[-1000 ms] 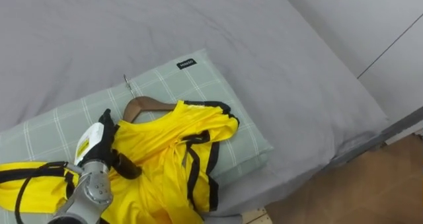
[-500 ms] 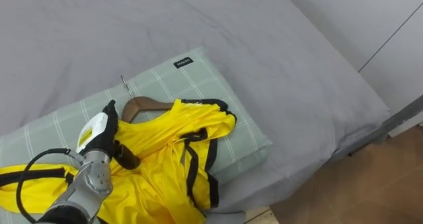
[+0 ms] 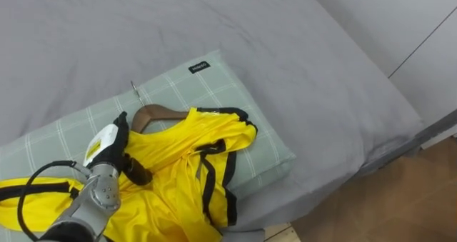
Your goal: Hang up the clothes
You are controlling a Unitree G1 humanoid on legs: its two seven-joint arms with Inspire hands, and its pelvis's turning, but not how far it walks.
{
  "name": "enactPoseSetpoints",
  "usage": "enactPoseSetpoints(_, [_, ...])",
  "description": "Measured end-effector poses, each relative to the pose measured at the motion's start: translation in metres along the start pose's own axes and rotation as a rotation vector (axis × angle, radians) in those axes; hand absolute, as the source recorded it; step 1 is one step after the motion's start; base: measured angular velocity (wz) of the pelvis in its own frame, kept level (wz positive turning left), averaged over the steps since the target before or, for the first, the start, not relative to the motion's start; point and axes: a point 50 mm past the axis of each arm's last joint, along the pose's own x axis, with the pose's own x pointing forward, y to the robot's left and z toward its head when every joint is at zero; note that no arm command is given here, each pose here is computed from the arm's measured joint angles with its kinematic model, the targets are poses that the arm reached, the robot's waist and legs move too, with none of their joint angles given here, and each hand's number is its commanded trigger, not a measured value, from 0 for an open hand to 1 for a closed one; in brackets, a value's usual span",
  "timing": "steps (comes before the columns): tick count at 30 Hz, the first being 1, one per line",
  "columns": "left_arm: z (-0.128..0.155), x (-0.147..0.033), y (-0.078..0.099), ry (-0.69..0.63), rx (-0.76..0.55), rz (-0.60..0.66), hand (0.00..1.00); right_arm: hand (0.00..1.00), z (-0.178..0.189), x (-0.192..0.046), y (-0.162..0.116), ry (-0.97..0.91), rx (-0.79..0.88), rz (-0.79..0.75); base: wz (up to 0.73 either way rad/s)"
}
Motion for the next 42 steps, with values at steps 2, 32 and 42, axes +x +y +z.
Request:
enactPoseSetpoints(2, [0.000,0.000,0.000,0.000,0.000,0.000,0.00,0.00,0.000,0.000,0.000,0.000,0.000,0.003,0.00])
enactPoseSetpoints(32, [-0.011,-0.005,-0.015,0.062,-0.020,-0.089,0.00,0.00,0.001,0.000,0.002,-0.001,0.001,0.003,0.00])
enactPoseSetpoints(42, [-0.026,-0.012,-0.025,0.125,-0.017,-0.164,0.00,0.00,-0.008,0.000,0.002,0.058,-0.026,-0.002,-0.01])
